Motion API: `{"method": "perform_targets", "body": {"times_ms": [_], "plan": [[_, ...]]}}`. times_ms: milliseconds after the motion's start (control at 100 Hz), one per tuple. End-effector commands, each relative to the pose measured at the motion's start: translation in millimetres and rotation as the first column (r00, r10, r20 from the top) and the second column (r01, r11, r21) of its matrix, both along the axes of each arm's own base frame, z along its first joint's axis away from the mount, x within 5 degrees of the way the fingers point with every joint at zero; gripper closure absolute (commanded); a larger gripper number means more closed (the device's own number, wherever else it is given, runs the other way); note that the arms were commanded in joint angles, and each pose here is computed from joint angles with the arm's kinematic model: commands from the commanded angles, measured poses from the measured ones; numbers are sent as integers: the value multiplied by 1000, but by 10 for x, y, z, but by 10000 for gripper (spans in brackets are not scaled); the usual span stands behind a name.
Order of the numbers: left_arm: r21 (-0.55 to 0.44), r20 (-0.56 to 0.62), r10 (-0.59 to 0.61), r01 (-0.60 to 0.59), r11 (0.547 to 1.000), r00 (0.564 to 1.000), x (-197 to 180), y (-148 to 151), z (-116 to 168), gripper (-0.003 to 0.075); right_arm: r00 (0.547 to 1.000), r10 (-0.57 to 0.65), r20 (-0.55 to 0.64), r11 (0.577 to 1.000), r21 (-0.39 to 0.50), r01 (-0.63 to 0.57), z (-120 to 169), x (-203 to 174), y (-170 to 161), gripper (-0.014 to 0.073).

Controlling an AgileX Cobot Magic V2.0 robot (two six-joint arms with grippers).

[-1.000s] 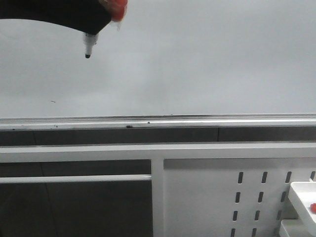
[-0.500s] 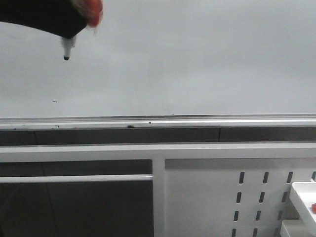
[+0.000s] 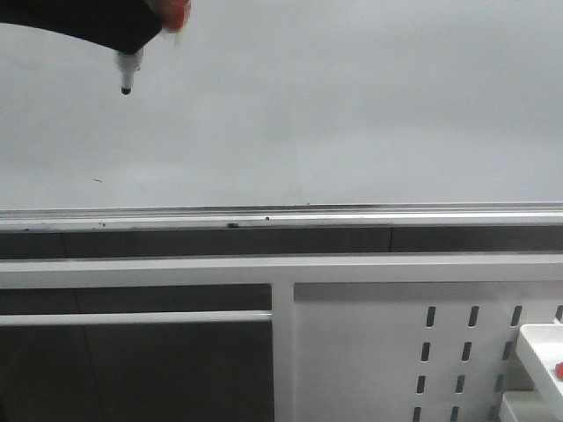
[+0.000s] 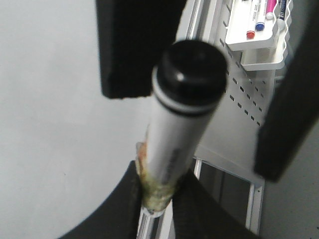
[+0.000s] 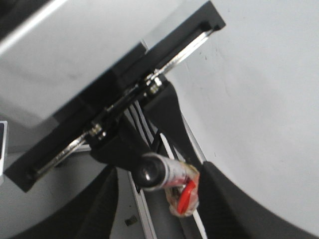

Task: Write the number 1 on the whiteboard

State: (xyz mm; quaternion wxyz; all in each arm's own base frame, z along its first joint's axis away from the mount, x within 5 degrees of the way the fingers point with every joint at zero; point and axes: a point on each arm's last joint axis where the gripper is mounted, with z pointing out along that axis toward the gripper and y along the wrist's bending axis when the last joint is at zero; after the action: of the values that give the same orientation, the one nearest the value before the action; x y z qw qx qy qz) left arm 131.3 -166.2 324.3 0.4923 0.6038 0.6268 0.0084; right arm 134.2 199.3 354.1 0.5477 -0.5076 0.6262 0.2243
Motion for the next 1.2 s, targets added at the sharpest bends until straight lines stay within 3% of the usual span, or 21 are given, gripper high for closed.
{"method": "perform_targets", "body": {"times_ms": [0, 390, 730, 910, 1000, 1100, 1190], "plan": [[-87, 68, -33, 39, 995, 997, -25, -24, 205, 740, 998, -43, 52, 995, 92, 38, 218, 38, 2, 267], [-86, 67, -32, 38, 996, 997, -25, -23, 203, 740, 1000, 1, -18, 998, 67, 1, 203, 81, 137, 277], [-83, 66, -31, 36, 996, 997, -25, -21, 201, 740, 999, 20, -35, 999, 50, -18, 182, 63, 142, 561], [-83, 66, -31, 36, 996, 997, -25, -21, 201, 740, 999, 31, -45, 999, 40, -30, 170, 51, 144, 590], [-83, 66, -31, 36, 996, 997, -25, -21, 201, 740, 997, 45, -56, 999, 28, -43, 156, 37, 146, 669], [-104, 44, -27, 32, 994, 999, -39, -17, 206, 736, 997, 45, -57, 999, 27, -43, 150, 37, 146, 662], [-151, 5, -22, 23, 988, 1000, -77, 6, 234, 666, 998, 31, -45, 999, 39, -29, 164, 51, 144, 662]]}}
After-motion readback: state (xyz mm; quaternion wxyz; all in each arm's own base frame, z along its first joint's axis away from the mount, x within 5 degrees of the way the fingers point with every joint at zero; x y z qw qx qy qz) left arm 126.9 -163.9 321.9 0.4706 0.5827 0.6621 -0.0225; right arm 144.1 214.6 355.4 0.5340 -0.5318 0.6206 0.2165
